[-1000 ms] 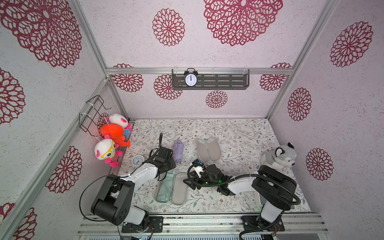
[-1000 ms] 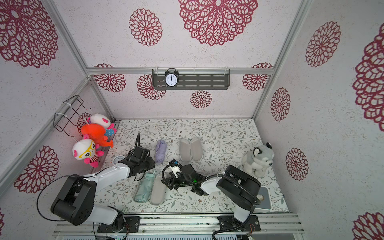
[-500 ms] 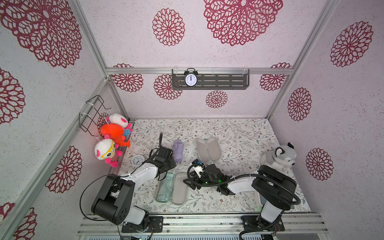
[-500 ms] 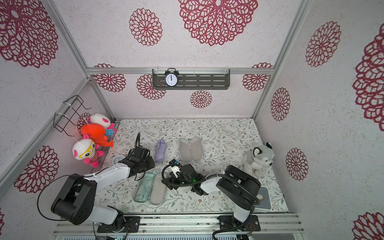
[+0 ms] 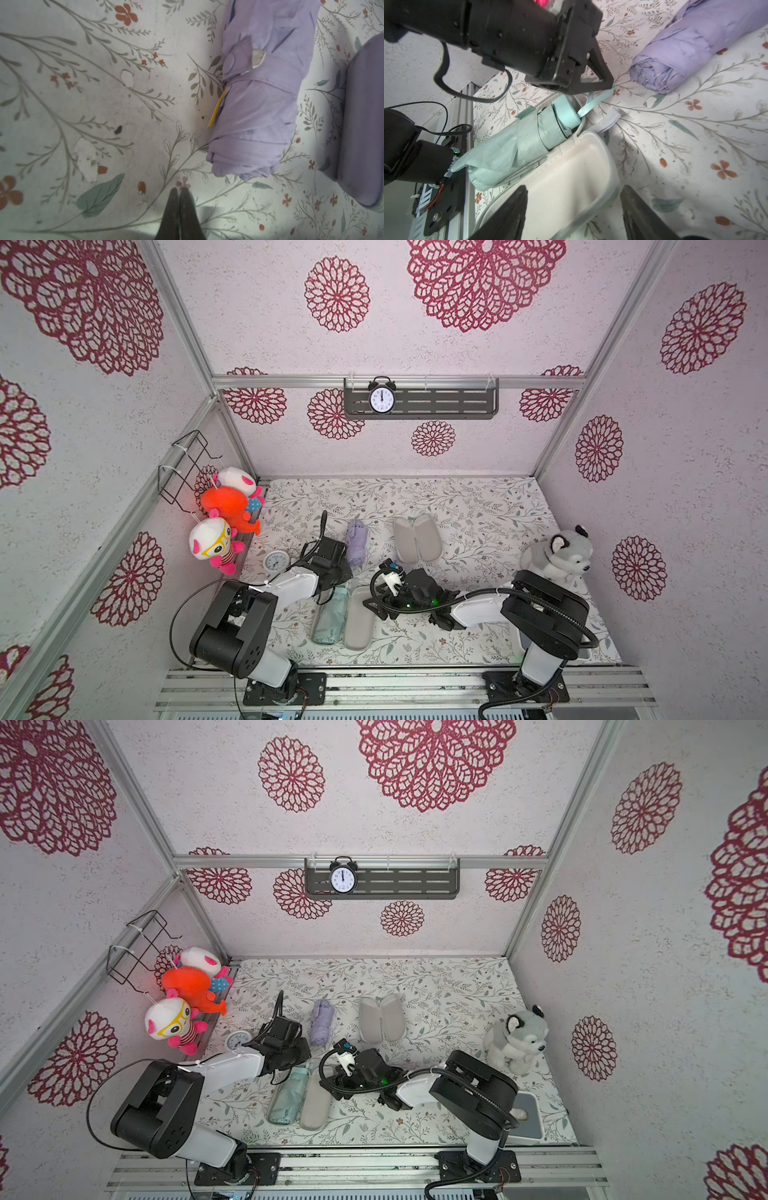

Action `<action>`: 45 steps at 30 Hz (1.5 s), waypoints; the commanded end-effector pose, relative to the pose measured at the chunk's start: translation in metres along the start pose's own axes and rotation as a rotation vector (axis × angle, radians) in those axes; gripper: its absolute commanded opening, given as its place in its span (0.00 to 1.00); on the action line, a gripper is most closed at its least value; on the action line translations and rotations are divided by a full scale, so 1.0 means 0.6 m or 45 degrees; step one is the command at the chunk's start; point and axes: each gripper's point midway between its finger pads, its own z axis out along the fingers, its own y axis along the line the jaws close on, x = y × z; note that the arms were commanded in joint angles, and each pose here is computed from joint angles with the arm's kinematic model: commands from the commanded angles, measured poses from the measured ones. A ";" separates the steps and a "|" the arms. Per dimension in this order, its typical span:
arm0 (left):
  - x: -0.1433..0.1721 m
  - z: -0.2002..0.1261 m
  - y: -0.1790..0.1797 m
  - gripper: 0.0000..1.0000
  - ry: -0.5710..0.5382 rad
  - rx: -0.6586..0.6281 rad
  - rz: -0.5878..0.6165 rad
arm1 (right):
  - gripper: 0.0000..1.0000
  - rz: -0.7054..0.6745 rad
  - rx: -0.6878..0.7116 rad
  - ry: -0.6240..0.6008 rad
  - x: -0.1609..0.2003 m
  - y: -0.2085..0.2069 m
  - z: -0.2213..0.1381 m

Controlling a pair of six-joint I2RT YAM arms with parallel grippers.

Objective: Put umbrellas into zippered umbrella sleeves
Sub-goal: Adjust the umbrella in the umbrella sleeve.

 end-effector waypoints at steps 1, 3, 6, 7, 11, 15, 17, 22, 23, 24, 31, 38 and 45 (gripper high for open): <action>-0.014 -0.025 -0.010 0.00 -0.063 0.041 0.008 | 0.73 0.052 0.036 0.023 0.006 0.011 -0.008; -0.017 -0.038 -0.010 0.00 -0.096 0.029 0.015 | 0.73 0.074 0.091 0.042 0.014 0.007 -0.013; -0.018 -0.057 -0.012 0.00 -0.150 0.021 0.041 | 0.73 0.109 0.114 0.083 0.028 0.013 -0.009; -0.017 -0.062 -0.015 0.00 -0.160 0.032 0.048 | 0.73 0.114 0.090 0.082 0.028 0.022 -0.005; -0.015 -0.087 -0.021 0.00 -0.214 0.001 0.104 | 0.73 0.152 0.077 0.101 0.032 0.022 0.015; 0.001 -0.103 -0.019 0.00 -0.235 -0.061 0.178 | 0.67 0.205 0.048 0.072 0.022 0.017 0.033; 0.015 -0.110 -0.015 0.00 -0.259 -0.098 0.238 | 0.63 0.228 0.047 0.055 0.015 0.013 0.039; 0.053 -0.114 -0.003 0.00 -0.262 -0.062 0.227 | 0.47 0.301 0.035 -0.003 -0.004 0.001 0.033; 0.055 -0.117 0.004 0.00 -0.267 -0.077 0.226 | 0.44 0.307 0.033 -0.005 -0.007 0.001 0.031; 0.057 -0.118 0.010 0.00 -0.276 -0.084 0.220 | 0.42 0.309 0.034 0.000 -0.008 0.000 0.030; 0.072 -0.094 0.000 0.00 -0.326 -0.003 0.194 | 0.31 0.327 0.130 0.084 0.002 -0.031 0.021; 0.066 -0.113 -0.057 0.00 -0.559 0.143 0.387 | 0.31 0.298 0.221 0.098 -0.018 -0.050 0.004; 0.090 -0.153 -0.048 0.00 -0.715 0.329 0.429 | 0.31 0.325 0.170 0.056 -0.039 -0.036 0.021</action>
